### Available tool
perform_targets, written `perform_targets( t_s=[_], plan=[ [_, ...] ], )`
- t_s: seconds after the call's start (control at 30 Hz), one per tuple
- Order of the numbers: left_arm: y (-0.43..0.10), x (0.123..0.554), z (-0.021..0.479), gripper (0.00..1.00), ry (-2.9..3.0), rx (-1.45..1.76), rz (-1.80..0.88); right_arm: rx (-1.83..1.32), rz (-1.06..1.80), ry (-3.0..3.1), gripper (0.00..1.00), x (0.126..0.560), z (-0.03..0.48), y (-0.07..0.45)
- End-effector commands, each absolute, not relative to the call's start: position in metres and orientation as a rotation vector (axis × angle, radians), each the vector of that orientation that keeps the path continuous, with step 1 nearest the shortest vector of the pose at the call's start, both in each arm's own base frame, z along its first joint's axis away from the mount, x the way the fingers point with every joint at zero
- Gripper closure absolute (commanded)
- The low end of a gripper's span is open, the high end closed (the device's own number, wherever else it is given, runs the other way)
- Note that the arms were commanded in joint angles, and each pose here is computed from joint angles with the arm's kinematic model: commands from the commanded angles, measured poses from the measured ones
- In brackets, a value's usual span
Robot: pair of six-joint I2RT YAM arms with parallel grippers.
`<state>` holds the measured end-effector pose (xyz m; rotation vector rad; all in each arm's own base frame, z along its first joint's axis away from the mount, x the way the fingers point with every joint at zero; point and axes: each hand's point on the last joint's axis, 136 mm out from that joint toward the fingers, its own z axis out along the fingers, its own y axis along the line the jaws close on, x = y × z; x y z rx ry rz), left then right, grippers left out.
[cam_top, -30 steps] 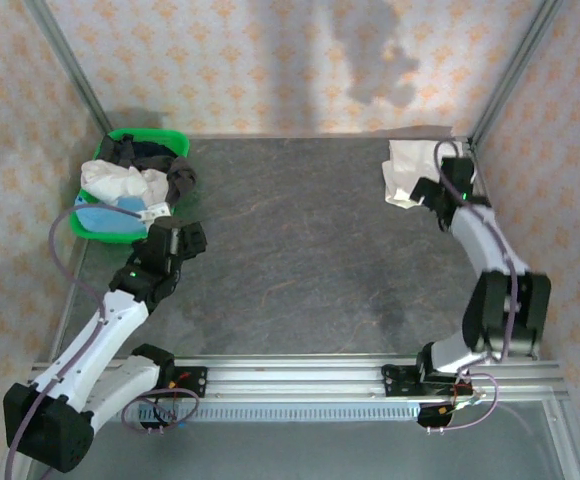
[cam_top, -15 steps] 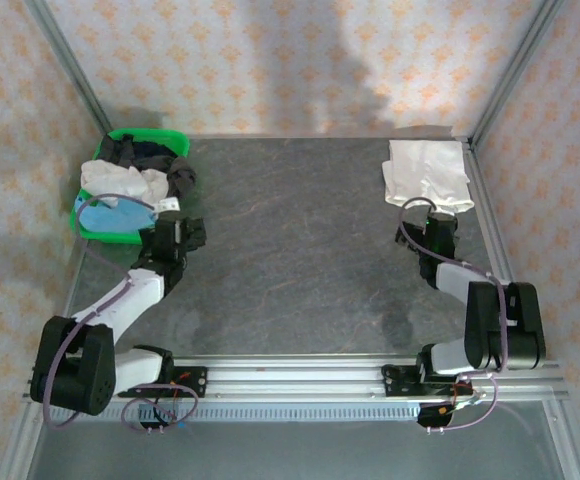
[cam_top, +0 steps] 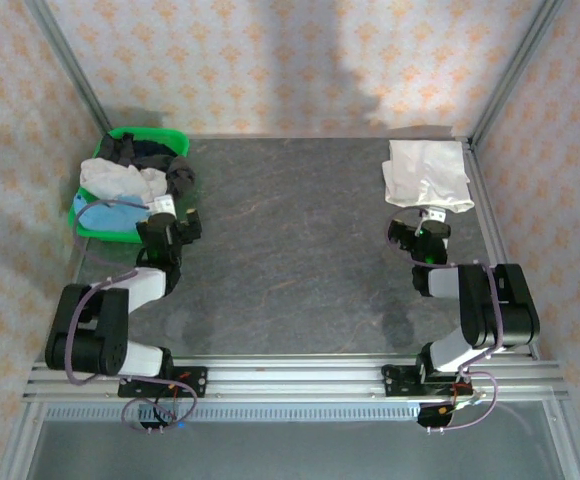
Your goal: Fold and stack the t-shirts
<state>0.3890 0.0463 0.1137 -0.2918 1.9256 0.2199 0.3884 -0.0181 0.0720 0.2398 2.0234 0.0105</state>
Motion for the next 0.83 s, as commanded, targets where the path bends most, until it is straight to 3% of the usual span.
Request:
perform_targets(
  t_s=[0.0, 0.8],
  plan=[
    [0.0311, 0.3888, 0.0943, 0.0, 1.96, -0.2, 0.141, 0.235, -0.002, 1.956, 0.01, 0.3955, 0.0882, -0.0202],
    [0.025, 0.3937, 0.0932, 0.0, 1.976, -0.163, 0.147, 0.251, -0.012, 1.957, 0.01, 0.3953, 0.0884, -0.0227]
  ],
)
